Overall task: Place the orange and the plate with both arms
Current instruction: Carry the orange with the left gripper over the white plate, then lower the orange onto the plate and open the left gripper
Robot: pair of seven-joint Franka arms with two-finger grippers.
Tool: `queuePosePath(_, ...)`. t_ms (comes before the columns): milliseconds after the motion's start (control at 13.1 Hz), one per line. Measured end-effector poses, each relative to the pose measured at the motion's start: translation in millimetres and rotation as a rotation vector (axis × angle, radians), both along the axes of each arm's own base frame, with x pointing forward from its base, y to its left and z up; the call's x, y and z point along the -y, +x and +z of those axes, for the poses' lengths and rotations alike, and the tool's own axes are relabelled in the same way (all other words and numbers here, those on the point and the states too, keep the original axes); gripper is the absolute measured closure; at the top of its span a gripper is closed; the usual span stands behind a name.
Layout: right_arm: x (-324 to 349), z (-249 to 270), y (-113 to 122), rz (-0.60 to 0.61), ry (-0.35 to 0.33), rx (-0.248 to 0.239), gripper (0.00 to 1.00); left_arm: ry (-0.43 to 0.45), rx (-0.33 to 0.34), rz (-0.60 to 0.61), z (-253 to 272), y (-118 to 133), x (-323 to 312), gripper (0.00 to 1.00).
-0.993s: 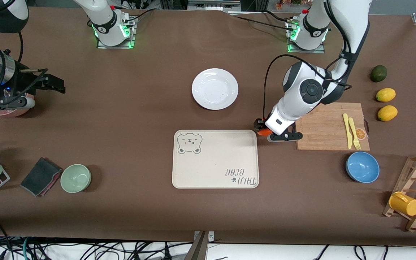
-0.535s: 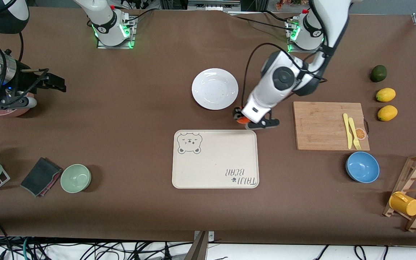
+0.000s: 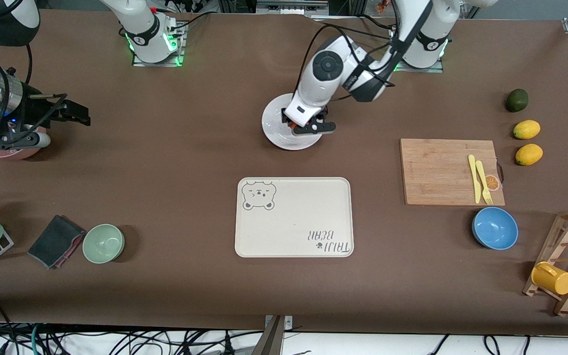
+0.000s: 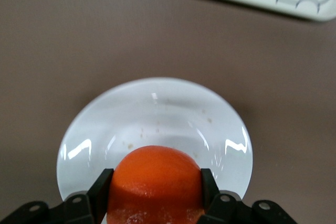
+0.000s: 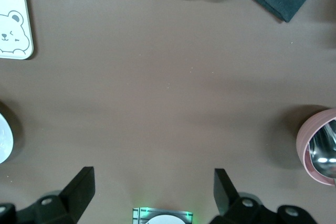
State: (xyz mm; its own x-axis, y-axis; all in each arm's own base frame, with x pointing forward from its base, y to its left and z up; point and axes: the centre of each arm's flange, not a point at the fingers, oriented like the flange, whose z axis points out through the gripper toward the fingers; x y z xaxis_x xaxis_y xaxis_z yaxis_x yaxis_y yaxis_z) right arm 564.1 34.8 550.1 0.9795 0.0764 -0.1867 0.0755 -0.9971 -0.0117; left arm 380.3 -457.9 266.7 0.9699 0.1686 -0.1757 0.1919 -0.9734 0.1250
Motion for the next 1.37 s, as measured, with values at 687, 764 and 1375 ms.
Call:
queuePosePath(687, 0.0, 0.0, 0.0, 0.000, 0.000, 0.000, 0.00, 0.032, -0.029, 0.054, -71.2, -54.4, 22.2, 0.30)
queuePosePath(764, -0.1, 0.0, 0.0, 0.000, 0.000, 0.000, 0.00, 0.032, -0.029, 0.056, -71.2, -54.4, 22.2, 0.30)
queuePosePath(1375, -1.4, 0.2, 0.0, 0.003, 0.001, 0.001, 0.00, 0.005, 0.005, 0.127, -30.4, -8.9, 4.7, 0.00)
